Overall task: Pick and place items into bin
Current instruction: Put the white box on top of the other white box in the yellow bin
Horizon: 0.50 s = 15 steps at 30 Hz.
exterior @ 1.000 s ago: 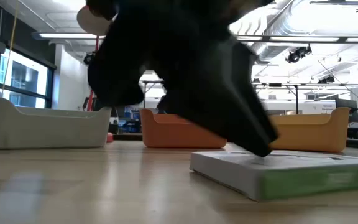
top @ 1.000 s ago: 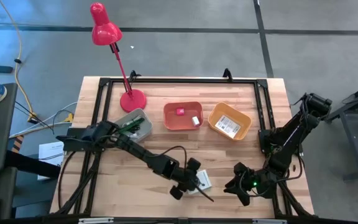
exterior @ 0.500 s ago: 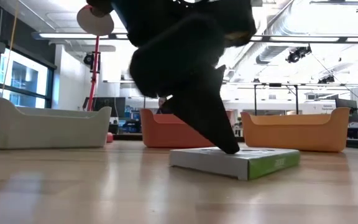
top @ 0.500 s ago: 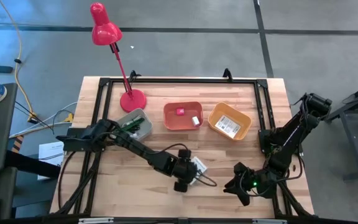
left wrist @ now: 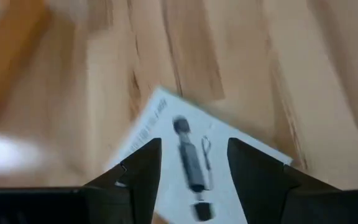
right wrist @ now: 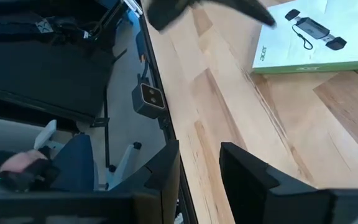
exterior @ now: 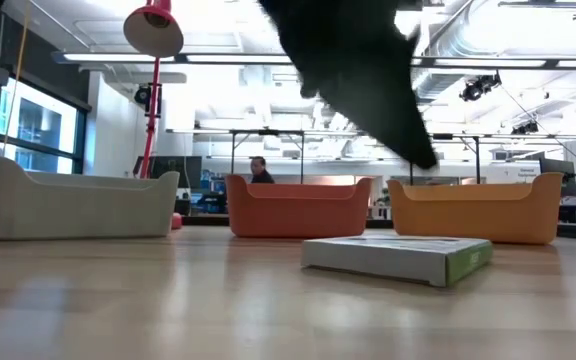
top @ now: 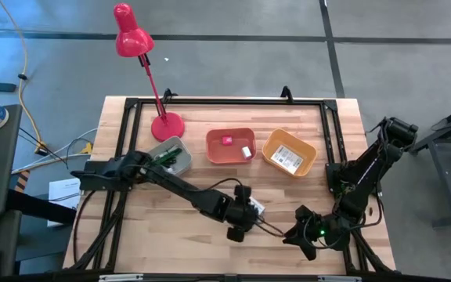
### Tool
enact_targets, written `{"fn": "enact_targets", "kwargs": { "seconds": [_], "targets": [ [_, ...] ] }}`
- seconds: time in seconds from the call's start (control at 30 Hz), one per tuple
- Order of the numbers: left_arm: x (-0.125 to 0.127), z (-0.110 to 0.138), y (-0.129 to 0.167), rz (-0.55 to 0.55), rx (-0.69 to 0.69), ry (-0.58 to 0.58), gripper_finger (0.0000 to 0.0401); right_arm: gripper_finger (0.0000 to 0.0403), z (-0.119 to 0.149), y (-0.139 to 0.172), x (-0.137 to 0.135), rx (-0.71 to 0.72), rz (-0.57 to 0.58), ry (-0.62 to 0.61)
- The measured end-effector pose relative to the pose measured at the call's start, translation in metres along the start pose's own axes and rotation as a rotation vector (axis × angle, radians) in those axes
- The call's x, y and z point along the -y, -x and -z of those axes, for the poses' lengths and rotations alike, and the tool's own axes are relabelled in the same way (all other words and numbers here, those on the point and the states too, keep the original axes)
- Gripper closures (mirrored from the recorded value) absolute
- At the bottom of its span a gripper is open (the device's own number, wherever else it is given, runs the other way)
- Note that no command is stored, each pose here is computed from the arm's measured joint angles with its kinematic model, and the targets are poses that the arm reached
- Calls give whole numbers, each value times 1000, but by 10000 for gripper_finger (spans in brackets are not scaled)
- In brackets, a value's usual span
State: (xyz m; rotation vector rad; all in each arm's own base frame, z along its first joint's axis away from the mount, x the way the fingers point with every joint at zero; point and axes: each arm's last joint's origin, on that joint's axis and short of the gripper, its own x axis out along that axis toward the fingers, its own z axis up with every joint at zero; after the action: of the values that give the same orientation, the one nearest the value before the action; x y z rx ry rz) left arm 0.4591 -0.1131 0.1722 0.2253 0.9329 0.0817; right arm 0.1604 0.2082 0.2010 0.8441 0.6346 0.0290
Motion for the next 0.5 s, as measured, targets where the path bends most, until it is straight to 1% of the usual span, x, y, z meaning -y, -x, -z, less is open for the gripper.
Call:
{"fn": "enact_targets", "kwargs": {
  "seconds": [0.07,0.1,0.2,0.27,0.33,0.4,0.5],
  "targets": [
    [-6,-10,11,-14,-24,-124,229,297,1,1,0,-2,-3,3],
    [-8,-12,15,-23,-50,-170,229,297,2,1,0,-2,-3,4],
    [-17,-4,17,-87,-168,-256,229,297,5,3,-1,-8,-9,11],
    [-25,5,17,-102,-262,-306,229,297,7,4,-2,-11,-13,16],
    [-31,9,16,-76,-314,-350,229,297,8,5,-2,-6,-14,20],
    [-34,14,10,-37,-328,-382,229,297,8,5,-2,3,-12,25],
    [-37,23,0,7,-357,-381,229,297,7,5,-2,12,-10,28]
  ]
}}
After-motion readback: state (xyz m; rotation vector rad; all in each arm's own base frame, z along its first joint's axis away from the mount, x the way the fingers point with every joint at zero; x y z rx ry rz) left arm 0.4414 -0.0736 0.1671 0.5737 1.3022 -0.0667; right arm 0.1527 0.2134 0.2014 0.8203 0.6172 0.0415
